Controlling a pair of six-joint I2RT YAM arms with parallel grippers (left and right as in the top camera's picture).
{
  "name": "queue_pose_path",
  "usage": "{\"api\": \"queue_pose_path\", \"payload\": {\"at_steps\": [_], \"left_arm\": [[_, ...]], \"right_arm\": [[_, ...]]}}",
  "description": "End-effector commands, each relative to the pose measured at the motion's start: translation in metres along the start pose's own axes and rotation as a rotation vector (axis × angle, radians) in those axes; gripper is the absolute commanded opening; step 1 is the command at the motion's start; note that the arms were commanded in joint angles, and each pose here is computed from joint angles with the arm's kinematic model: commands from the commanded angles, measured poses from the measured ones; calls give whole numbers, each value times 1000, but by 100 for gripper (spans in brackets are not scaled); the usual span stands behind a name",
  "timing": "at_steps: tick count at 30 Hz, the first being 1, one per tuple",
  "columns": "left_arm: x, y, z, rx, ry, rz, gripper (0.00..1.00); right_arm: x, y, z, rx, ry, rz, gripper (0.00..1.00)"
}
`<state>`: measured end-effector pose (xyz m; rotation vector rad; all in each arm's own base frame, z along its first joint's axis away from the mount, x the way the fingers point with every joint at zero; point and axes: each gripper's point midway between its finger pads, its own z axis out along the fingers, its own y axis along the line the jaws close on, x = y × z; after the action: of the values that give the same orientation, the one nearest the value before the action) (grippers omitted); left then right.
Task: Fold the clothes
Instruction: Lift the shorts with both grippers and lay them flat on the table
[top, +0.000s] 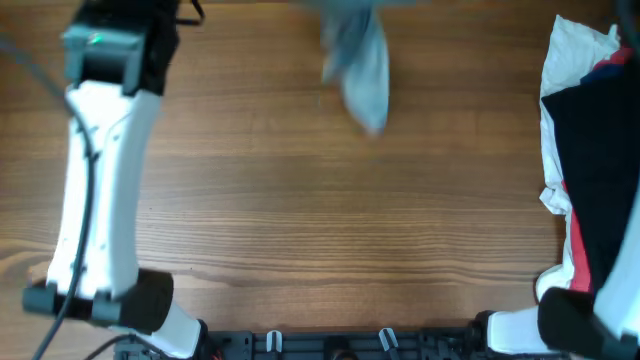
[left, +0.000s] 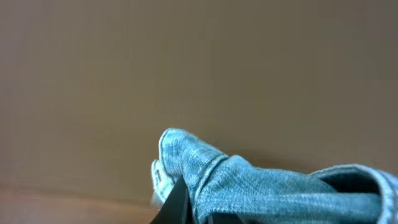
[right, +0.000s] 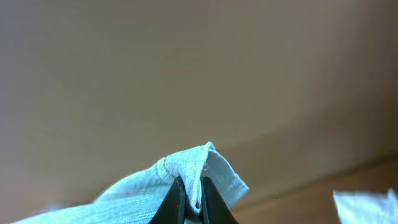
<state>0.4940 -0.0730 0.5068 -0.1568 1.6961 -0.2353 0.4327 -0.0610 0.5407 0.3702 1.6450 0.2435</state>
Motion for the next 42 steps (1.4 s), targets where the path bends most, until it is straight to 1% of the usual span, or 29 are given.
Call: {"api": "queue_pose_path", "payload": {"at_steps": [1, 3, 4, 6, 8, 11, 12, 13, 16, 19, 21, 25, 27, 28, 31, 33, 35, 37, 39, 42], "left_arm": [[-12, 49, -34, -198, 25, 42, 4], [41, 63, -34, -249, 232, 74, 4], [72, 72, -39, -281, 360, 90, 4], [118, 84, -46, -327, 547, 118, 4], [163, 99, -51, -380, 733, 152, 4], [215, 114, -49, -425, 922, 182, 4], [228, 118, -49, -437, 963, 185, 4], [249, 125, -49, -471, 1030, 183, 4], [295, 140, -58, -539, 1191, 198, 4], [321, 147, -75, -599, 1286, 165, 4], [330, 145, -88, -601, 1353, 152, 4], [338, 130, -115, -554, 1484, 114, 4], [342, 115, -119, -478, 1512, 80, 4], [343, 108, -121, -440, 1522, 75, 4], [339, 102, -123, -399, 1516, 104, 4], [333, 98, -125, -386, 1497, 102, 4], [328, 85, -130, -336, 1483, 72, 4], [325, 74, -135, -289, 1480, 54, 4], [325, 68, -142, -272, 1482, 66, 4], [336, 62, -159, -273, 1523, 83, 4]], "right_arm": [[3, -55, -5, 213, 30, -79, 4], [48, -62, 7, 219, 201, -124, 4], [73, -64, 13, 213, 294, -144, 4], [123, -68, 25, 198, 472, -152, 4], [183, -70, 32, 176, 690, -184, 4], [254, -82, 29, 203, 956, -191, 4], [273, -87, 27, 218, 1032, -188, 4], [295, -95, 22, 248, 1119, -192, 4], [333, -119, 9, 345, 1287, -208, 4], [349, -136, -1, 442, 1338, -178, 4], [355, -142, -5, 476, 1351, -165, 4], [360, -145, -9, 486, 1373, -163, 4], [358, -145, -8, 484, 1364, -161, 4], [355, -143, -2, 473, 1333, -163, 4], [337, -136, 17, 430, 1207, -165, 4], [316, -126, 27, 394, 1103, -164, 4], [291, -117, 31, 367, 999, -173, 4], [272, -110, 29, 349, 934, -180, 4], [263, -106, 20, 345, 920, -182, 4], [273, -108, 3, 354, 999, -196, 4]]}}
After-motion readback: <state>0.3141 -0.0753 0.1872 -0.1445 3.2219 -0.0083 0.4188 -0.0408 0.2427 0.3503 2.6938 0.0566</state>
